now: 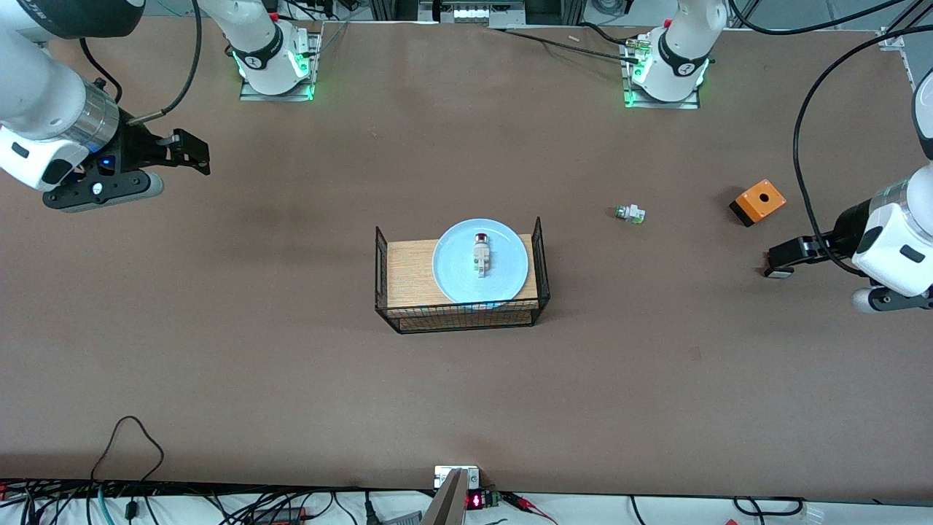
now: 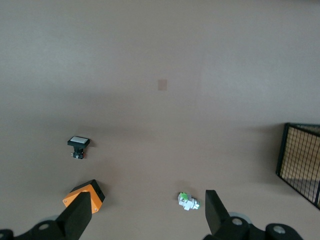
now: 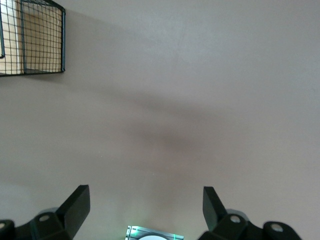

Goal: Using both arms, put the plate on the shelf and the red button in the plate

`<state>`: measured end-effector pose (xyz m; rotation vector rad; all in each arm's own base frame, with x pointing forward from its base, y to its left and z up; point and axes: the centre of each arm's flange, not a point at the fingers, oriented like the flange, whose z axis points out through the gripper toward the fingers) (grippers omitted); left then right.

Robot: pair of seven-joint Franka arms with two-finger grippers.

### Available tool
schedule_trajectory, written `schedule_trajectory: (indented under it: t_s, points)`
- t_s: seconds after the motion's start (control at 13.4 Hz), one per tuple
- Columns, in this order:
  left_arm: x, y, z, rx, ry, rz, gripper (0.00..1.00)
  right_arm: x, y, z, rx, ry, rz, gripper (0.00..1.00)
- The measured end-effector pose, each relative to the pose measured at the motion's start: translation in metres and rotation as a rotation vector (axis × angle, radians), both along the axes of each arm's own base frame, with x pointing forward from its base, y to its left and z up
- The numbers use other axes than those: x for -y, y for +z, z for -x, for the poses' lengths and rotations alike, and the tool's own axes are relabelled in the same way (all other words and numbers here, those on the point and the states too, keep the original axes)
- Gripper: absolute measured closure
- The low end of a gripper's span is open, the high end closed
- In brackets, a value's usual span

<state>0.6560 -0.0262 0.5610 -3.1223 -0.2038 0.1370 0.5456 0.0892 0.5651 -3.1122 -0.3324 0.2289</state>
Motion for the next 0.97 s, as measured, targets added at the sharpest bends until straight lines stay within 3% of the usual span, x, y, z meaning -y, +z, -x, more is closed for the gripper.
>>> schedule_trajectory:
  t_s: [0.37, 0.67, 0.97]
  points:
    - [-0.021, -0.01, 0.013, 0.042, -0.116, 0.016, 0.0, 0.005, -0.011, 0.018, 0.016, -0.006, 0.002, 0.0]
    - [-0.019, -0.018, 0.046, 0.05, -0.103, 0.002, 0.0, 0.006, -0.009, 0.018, 0.033, -0.009, -0.001, 0.0]
    - [-0.02, -0.018, 0.056, 0.043, -0.051, -0.004, 0.0, 0.009, -0.006, 0.013, 0.043, -0.021, -0.002, 0.0]
